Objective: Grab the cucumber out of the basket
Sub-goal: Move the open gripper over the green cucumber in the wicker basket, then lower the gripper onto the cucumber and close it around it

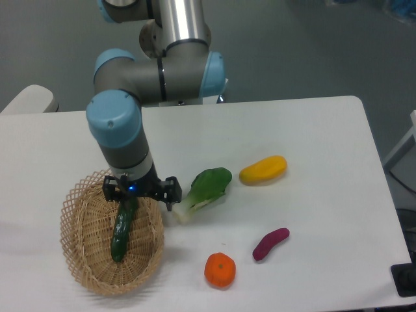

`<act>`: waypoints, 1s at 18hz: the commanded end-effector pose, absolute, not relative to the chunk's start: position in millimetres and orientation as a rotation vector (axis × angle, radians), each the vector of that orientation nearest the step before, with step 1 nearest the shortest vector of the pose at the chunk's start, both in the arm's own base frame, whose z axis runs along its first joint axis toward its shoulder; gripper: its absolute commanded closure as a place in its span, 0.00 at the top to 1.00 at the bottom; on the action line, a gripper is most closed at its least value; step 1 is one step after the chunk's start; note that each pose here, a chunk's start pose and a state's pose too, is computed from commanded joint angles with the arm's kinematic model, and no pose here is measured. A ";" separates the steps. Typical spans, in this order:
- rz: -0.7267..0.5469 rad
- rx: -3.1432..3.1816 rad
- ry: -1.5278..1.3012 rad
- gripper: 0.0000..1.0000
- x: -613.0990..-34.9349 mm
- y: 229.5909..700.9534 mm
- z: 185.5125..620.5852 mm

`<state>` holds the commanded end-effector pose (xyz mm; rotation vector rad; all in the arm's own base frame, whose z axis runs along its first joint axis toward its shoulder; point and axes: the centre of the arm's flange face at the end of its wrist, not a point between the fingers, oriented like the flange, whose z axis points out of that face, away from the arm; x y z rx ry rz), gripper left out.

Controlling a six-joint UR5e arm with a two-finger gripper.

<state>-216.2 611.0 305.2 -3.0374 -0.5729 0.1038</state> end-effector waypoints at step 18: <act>0.090 -3.112 -0.368 1.00 -165.1 643.9 233.3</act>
